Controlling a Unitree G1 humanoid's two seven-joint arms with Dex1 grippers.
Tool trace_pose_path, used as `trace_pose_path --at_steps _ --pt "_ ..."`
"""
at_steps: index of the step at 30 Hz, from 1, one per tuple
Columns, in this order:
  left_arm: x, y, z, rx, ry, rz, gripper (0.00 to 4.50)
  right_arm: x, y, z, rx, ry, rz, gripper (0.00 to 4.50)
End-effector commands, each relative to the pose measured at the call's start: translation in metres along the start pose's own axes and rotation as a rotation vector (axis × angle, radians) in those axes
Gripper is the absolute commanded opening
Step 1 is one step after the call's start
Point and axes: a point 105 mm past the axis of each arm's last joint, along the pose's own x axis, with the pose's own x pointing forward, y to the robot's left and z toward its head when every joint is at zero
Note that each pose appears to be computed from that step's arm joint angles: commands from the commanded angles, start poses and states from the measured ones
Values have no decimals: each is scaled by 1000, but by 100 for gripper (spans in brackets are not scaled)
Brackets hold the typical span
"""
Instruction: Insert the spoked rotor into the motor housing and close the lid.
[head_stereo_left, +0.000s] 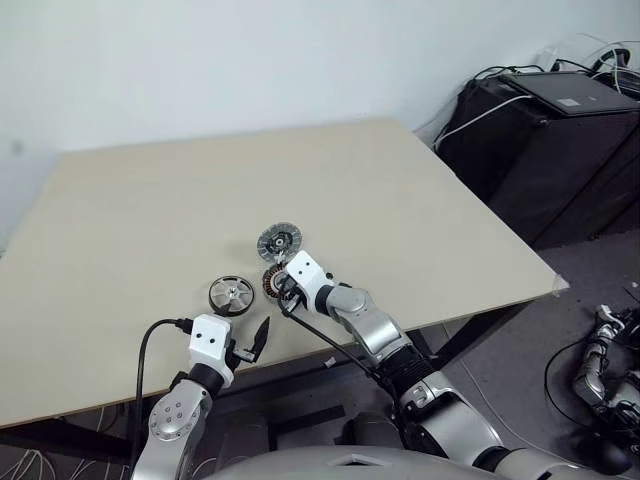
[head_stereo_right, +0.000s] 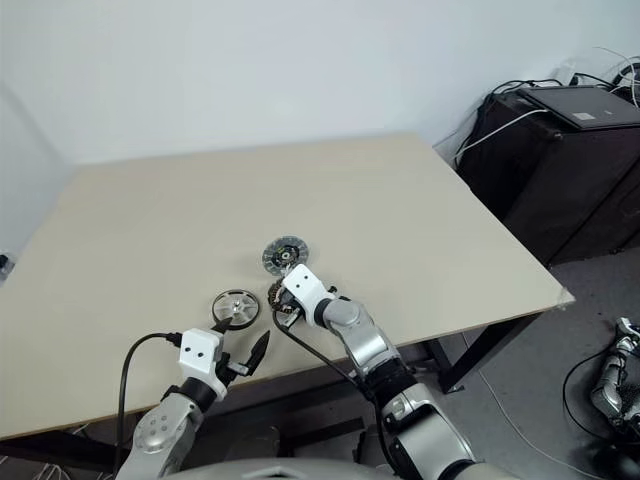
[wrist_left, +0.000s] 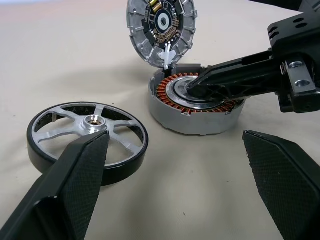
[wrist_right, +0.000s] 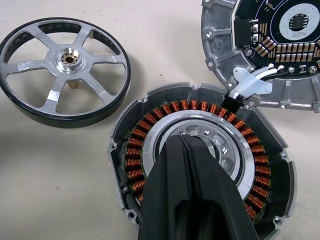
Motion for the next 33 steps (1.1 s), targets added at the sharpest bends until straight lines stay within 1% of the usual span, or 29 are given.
trace_pose_path --at_steps 1,8,14,23,26,30,31,33 --pt "3 -2 13 14 -47 -8 450 -1 -9 12 -1 -42 -28 1" --pt "3 -3 12 12 -42 -13 450 -3 -15 17 6 -65 -47 1" --pt "4 -5 10 9 -36 -22 450 -9 -25 24 16 -98 -81 1" --pt "5 -7 10 10 -35 -31 450 -10 -25 23 19 -101 -87 1" --pt "5 -4 12 16 -46 -18 450 -15 -20 35 20 -166 -82 1" --pt "4 3 19 19 -79 32 450 -32 0 53 -28 -279 -16 1" --pt "4 9 22 23 -92 68 450 -36 3 53 -27 -290 -10 1" --pt "2 29 27 -1 -127 208 450 -46 3 49 -17 -292 -19 1"
